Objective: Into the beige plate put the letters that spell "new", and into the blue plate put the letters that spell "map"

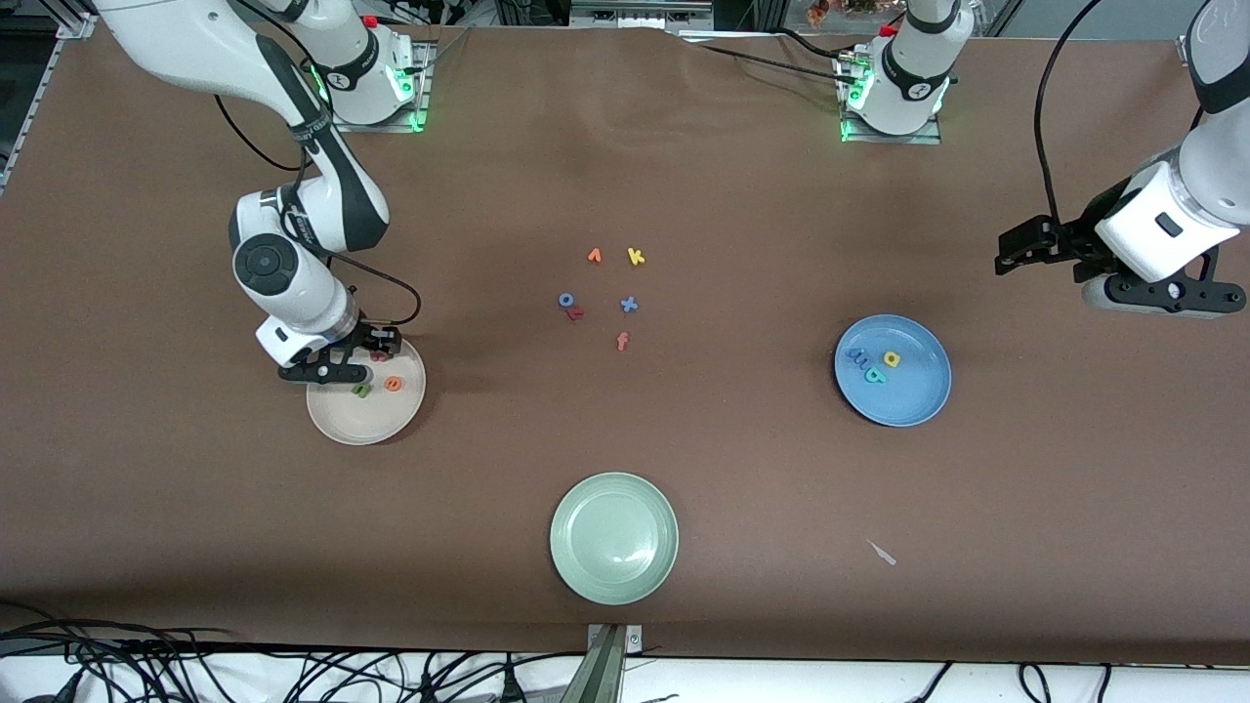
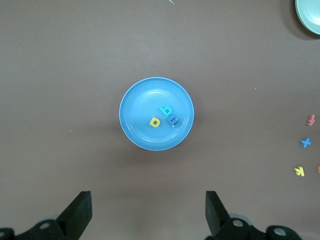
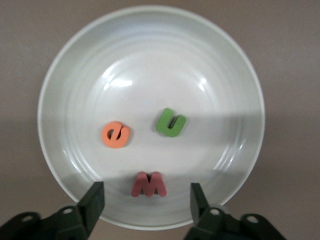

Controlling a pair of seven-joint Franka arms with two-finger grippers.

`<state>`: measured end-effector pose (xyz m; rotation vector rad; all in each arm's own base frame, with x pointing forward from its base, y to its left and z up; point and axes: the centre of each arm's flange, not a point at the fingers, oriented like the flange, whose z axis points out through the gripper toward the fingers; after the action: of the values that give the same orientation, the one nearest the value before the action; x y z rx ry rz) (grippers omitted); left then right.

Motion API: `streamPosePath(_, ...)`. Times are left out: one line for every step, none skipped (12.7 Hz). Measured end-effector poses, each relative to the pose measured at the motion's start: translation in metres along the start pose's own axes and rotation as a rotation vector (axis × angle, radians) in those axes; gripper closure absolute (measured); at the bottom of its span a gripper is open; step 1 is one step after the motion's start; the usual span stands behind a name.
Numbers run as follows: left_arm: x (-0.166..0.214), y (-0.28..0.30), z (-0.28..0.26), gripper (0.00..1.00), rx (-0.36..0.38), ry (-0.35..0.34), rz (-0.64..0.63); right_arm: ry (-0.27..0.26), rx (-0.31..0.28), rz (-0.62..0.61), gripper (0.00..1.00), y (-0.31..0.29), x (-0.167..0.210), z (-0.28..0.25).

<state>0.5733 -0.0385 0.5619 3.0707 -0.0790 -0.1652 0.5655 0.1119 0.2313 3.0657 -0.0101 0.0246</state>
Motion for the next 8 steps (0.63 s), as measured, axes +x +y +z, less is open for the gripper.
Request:
streamPosePath(0.000,0.000,0.000,0.00,0.000,0.000,0.000,0.000,-0.007,0.003,0.11,0.002,0.006,-0.013)
streamPosePath(0.000,0.000,0.000,0.00,0.000,0.000,0.000,-0.013,-0.020,0.006,0.11,0.004,0.014,-0.029)
streamPosePath(0.000,0.000,0.000,0.00,0.000,0.000,0.000,-0.032,-0.035,0.003,0.04,0.006,0.022,-0.047)
streamPosePath(0.000,0.000,0.000,0.00,0.000,0.000,0.000,-0.051,-0.044,0.000,0.02,0.008,0.029,-0.067)
streamPosePath(0.000,0.000,0.000,0.00,0.000,0.000,0.000,-0.069,-0.038,-0.001,0.01,0.009,0.035,-0.088)
streamPosePath(0.000,0.000,0.000,0.00,0.000,0.000,0.000,-0.083,-0.017,-0.008,0.01,0.010,0.040,-0.112)
streamPosePath(0.000,0.000,0.000,0.00,0.000,0.000,0.000,-0.098,0.009,-0.013,0.00,0.011,0.045,-0.140)
streamPosePath(0.000,0.000,0.000,0.00,0.000,0.000,0.000,-0.119,0.025,-0.013,0.00,0.012,0.048,-0.170)
